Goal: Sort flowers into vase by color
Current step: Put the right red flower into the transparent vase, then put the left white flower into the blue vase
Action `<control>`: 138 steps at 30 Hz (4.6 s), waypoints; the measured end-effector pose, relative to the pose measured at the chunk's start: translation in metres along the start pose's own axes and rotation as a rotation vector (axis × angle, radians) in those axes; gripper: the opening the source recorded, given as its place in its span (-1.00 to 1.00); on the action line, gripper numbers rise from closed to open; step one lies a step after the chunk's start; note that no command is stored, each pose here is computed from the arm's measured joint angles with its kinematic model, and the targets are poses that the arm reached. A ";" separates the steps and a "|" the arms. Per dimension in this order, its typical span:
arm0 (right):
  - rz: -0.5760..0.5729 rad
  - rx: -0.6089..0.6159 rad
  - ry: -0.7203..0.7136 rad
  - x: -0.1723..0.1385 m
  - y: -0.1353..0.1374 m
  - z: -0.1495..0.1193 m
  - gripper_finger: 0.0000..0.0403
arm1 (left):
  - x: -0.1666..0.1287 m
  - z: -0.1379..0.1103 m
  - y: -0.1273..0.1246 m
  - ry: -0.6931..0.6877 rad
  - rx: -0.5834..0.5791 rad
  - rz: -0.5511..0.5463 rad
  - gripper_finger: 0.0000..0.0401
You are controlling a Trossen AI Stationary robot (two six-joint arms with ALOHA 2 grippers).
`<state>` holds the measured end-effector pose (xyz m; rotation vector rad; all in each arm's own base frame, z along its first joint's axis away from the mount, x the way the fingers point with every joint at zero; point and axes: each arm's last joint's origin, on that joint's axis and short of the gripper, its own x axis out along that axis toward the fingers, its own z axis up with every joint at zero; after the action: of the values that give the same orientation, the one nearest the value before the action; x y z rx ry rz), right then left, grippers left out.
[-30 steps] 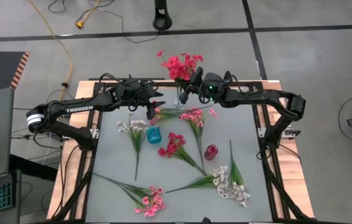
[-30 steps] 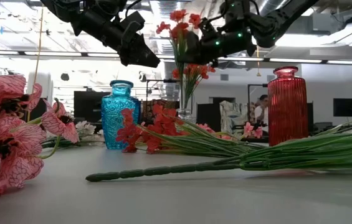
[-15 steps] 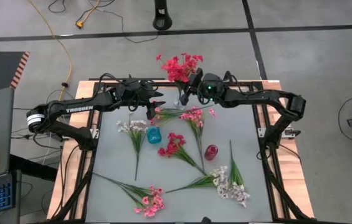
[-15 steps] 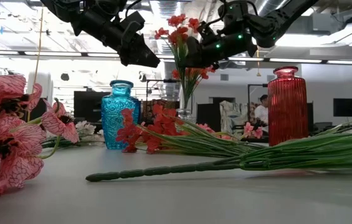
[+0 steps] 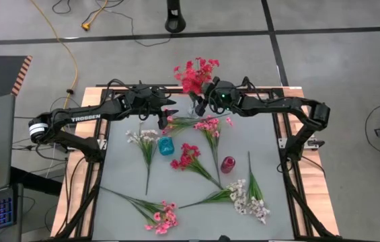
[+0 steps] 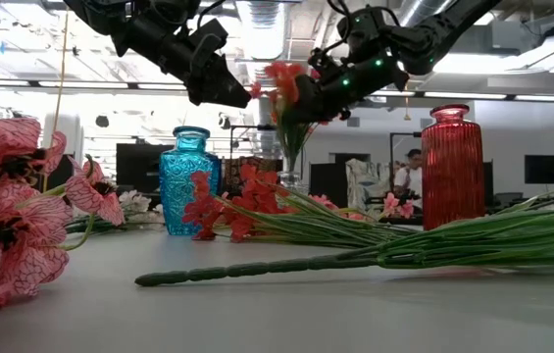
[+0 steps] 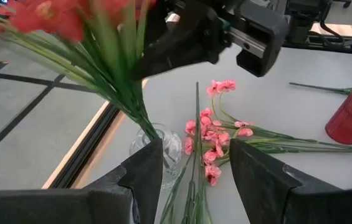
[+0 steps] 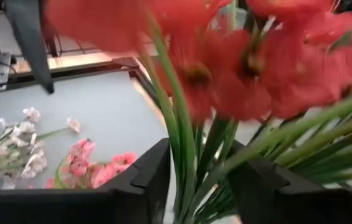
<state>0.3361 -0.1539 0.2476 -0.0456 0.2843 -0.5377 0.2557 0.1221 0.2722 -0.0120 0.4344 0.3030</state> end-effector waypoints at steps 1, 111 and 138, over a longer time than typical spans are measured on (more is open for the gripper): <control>0.001 0.004 0.010 -0.001 0.000 0.000 -0.07 | -0.001 0.000 0.000 0.004 0.000 0.000 -0.13; 0.187 -0.093 0.350 -0.097 0.037 0.017 0.13 | -0.003 -0.138 -0.177 0.882 -0.613 0.469 -0.17; 0.192 -0.096 0.351 -0.097 0.039 0.017 0.13 | -0.051 -0.107 -0.153 0.842 -0.526 0.477 -0.99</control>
<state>0.2804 -0.0714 0.2837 -0.0161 0.6504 -0.3383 0.2124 -0.0470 0.1885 -0.5737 1.1867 0.8856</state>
